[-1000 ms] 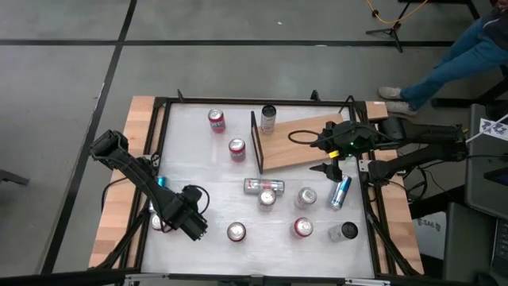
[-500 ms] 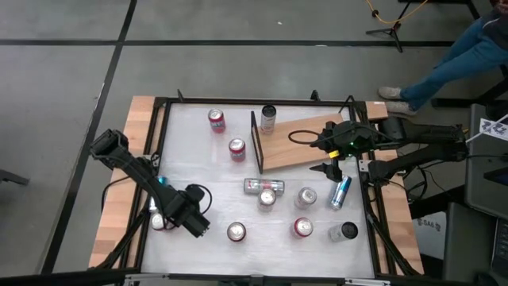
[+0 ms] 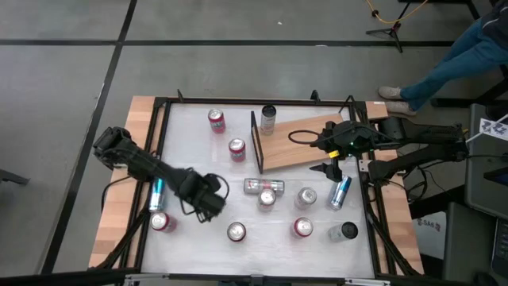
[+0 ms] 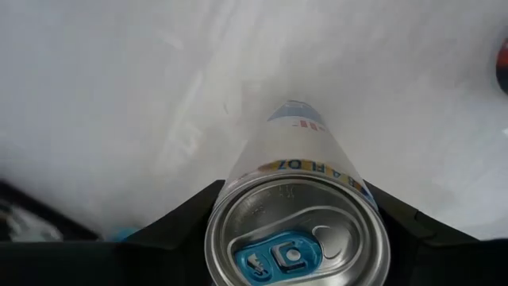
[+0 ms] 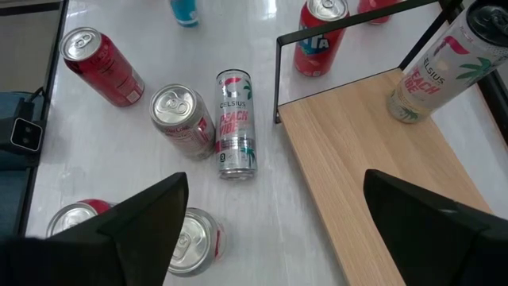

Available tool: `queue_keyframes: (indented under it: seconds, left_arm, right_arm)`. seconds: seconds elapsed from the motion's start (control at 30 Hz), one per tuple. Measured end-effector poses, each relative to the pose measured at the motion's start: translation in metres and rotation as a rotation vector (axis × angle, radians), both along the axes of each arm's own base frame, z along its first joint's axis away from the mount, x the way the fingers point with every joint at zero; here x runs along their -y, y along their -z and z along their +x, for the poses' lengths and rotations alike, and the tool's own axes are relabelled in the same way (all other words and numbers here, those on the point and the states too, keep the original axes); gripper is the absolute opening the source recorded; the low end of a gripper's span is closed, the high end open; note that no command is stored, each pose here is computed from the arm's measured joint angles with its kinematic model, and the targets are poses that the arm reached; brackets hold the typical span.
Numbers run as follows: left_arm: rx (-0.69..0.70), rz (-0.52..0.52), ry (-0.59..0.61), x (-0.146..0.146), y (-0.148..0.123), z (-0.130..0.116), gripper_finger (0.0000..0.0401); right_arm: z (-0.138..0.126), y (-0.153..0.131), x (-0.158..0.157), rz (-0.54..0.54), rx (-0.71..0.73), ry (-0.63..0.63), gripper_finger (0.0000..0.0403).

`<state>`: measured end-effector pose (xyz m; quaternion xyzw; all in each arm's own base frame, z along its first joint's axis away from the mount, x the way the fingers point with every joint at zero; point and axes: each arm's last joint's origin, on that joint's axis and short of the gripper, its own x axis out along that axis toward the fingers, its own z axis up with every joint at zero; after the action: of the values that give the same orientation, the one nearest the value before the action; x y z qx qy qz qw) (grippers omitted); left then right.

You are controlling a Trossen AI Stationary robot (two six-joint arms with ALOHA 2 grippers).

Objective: Place canned beverage on shelf
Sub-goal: Put the middle blue white soda can on the shelf

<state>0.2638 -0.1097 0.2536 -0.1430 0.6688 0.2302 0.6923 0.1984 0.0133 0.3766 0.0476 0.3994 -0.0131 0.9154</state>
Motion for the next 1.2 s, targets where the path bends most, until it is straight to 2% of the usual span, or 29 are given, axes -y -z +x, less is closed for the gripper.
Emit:
queue_keyframes:
  seconds: [0.27,0.67,0.83,0.97,1.2]
  left_arm:
    - [0.020,0.058,0.208,-0.045,-0.003,0.021,0.0219]
    - [0.092,0.087,0.352,-0.102,-0.004,0.040,0.0219]
    - [0.097,0.091,0.390,-0.112,-0.004,0.042,0.0220]
    - [0.112,0.022,0.403,-0.113,-0.009,0.043,0.0220]
    - [0.184,0.026,0.408,-0.113,-0.054,0.047,0.0220]
  right_arm:
    - [0.000,0.000,0.000,0.000,0.000,0.000,0.0369]
    - [0.004,0.002,0.000,0.000,-0.010,0.000,0.0369]
    - [0.016,0.008,-0.001,-0.001,-0.021,0.000,0.0369]
    - [0.029,0.014,-0.002,-0.016,-0.027,-0.015,0.0369]
    - [0.048,0.021,-0.003,-0.038,-0.012,-0.040,0.0369]
